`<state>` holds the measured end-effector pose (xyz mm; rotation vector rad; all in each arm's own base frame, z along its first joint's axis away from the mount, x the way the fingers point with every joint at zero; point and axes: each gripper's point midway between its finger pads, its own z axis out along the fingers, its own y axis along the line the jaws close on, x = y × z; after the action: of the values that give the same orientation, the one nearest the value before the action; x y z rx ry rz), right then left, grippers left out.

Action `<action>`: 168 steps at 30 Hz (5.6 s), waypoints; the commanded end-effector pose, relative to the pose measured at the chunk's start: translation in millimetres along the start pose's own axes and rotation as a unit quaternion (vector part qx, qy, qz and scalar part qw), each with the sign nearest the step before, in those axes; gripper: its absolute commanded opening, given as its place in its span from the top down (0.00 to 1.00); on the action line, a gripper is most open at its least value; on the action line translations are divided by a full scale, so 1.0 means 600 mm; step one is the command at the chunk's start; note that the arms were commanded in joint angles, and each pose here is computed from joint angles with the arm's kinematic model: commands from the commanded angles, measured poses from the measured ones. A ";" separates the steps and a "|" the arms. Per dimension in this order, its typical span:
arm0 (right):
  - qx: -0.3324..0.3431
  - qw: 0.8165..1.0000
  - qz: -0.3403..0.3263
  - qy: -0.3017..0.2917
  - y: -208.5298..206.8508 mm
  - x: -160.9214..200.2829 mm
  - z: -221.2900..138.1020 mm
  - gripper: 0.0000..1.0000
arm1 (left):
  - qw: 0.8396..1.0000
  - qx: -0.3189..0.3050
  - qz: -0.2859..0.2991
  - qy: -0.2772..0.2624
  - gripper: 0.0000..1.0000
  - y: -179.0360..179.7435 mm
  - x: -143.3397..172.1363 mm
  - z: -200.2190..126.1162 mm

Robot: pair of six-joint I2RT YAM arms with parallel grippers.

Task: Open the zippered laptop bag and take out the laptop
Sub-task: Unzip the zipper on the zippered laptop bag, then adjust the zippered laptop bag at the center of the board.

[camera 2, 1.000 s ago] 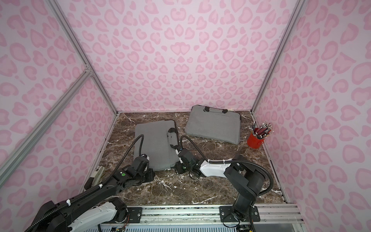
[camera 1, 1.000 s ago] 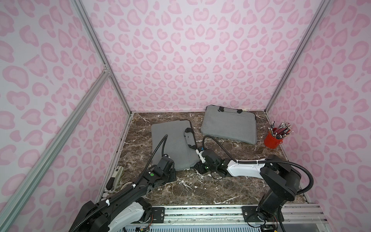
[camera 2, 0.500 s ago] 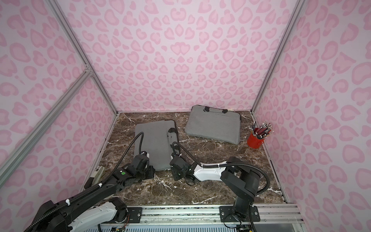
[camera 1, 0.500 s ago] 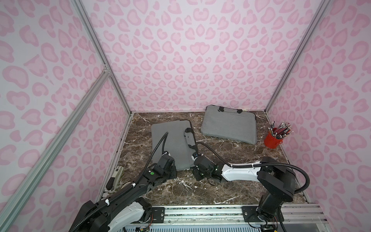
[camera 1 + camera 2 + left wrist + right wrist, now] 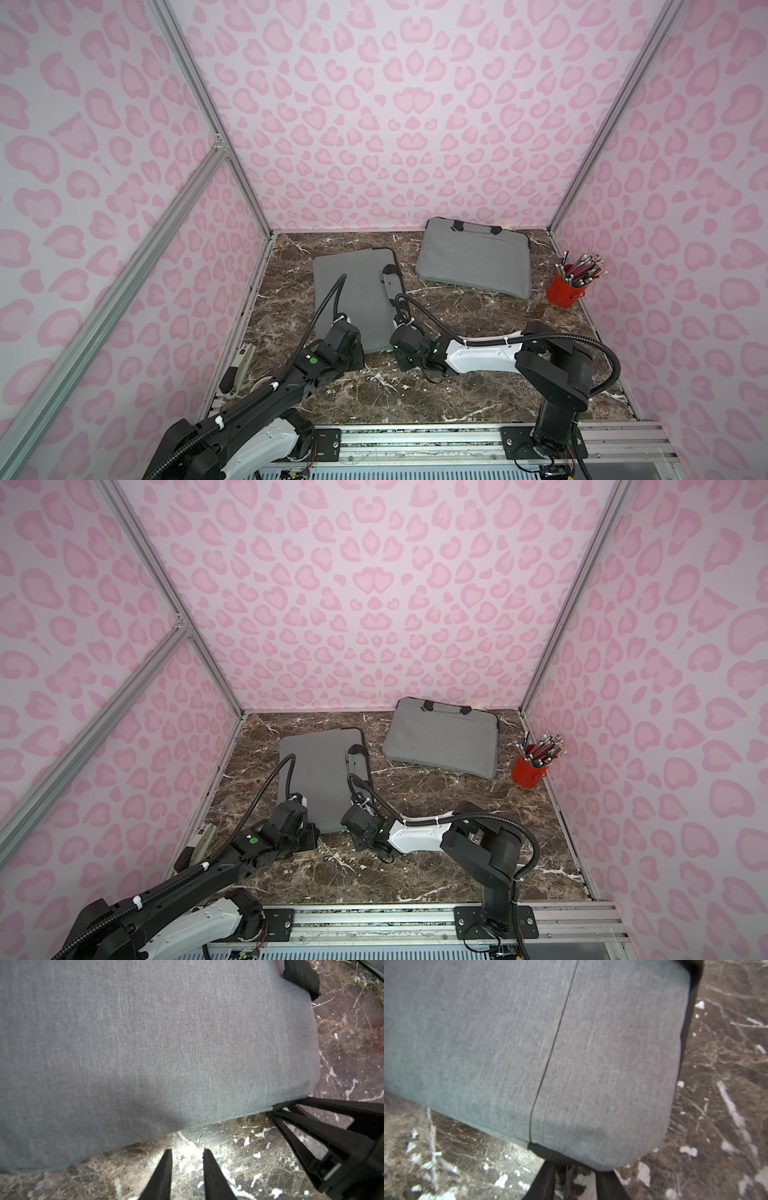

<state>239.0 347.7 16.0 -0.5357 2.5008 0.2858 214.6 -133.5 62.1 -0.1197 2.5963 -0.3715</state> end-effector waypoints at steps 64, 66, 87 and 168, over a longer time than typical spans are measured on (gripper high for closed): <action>0.052 0.997 -0.039 0.048 -0.023 0.059 -0.010 1.00 | 0.931 -0.169 -0.306 -0.104 0.99 0.211 -0.035 0.015; 0.053 0.997 -0.036 0.047 -0.030 0.058 -0.013 1.00 | 0.930 -0.174 -0.304 -0.107 0.99 0.215 -0.038 0.011; 0.081 0.995 -0.043 0.032 -0.101 0.031 -0.007 1.00 | 0.925 -0.205 -0.296 -0.117 0.99 0.256 -0.050 -0.018; 0.025 0.998 -0.057 0.009 -0.046 0.013 -0.011 1.00 | 0.969 -0.039 -0.242 -0.039 0.99 0.025 -0.006 0.042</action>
<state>238.9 341.6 23.1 -0.6534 2.4532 0.3096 235.9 -152.6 45.8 -0.7860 2.4819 -0.5996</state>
